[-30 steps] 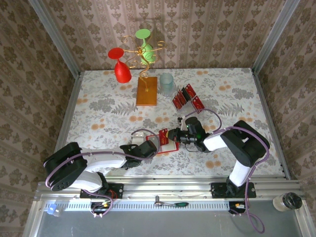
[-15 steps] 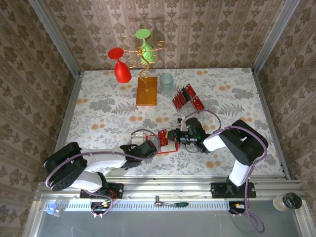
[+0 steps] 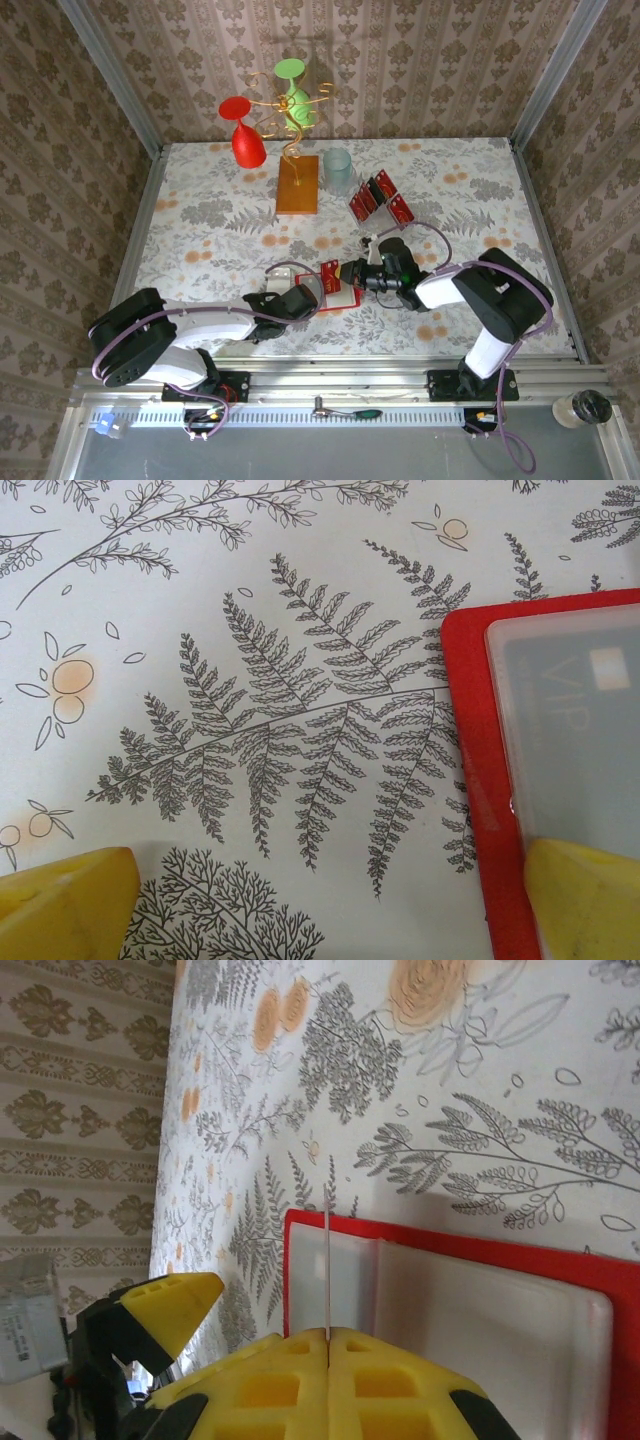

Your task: Put the credit cards into the card holder

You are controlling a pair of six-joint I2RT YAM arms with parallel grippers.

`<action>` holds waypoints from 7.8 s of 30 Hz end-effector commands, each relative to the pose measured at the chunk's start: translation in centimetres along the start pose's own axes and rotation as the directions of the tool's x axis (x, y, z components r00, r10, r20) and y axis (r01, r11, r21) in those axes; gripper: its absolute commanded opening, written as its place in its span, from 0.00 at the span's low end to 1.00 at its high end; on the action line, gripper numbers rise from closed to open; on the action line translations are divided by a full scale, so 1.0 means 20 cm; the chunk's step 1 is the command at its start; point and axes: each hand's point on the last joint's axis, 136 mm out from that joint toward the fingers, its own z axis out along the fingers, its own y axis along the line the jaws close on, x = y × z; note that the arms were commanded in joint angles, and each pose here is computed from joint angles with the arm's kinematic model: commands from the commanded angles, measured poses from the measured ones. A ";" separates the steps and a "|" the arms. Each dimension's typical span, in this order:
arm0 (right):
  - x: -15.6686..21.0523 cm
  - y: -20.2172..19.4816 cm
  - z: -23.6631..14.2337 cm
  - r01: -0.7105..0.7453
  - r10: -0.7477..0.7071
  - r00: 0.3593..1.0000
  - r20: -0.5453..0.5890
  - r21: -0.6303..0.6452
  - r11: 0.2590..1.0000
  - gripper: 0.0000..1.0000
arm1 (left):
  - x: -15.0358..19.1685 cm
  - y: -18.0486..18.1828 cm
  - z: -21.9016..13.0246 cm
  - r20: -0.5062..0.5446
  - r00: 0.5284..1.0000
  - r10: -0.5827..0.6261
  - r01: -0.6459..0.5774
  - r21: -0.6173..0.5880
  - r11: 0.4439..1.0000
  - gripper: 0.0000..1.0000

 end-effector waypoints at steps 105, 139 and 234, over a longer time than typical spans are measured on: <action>0.28 -0.20 -0.01 -0.003 0.004 0.999 -0.045 0.041 0.999 0.00 | 0.03 0.03 -0.01 -0.007 1.000 0.012 -0.012 -0.033 0.999 1.00; 0.31 -0.15 0.02 0.052 -0.027 0.979 -0.202 0.116 0.992 0.36 | 0.03 0.04 -0.02 -0.004 1.000 0.004 -0.004 -0.034 0.999 1.00; 0.17 0.02 0.05 0.230 -0.150 0.942 -0.300 0.253 0.940 0.14 | 0.04 0.05 -0.01 0.009 1.000 -0.021 0.022 -0.023 0.999 1.00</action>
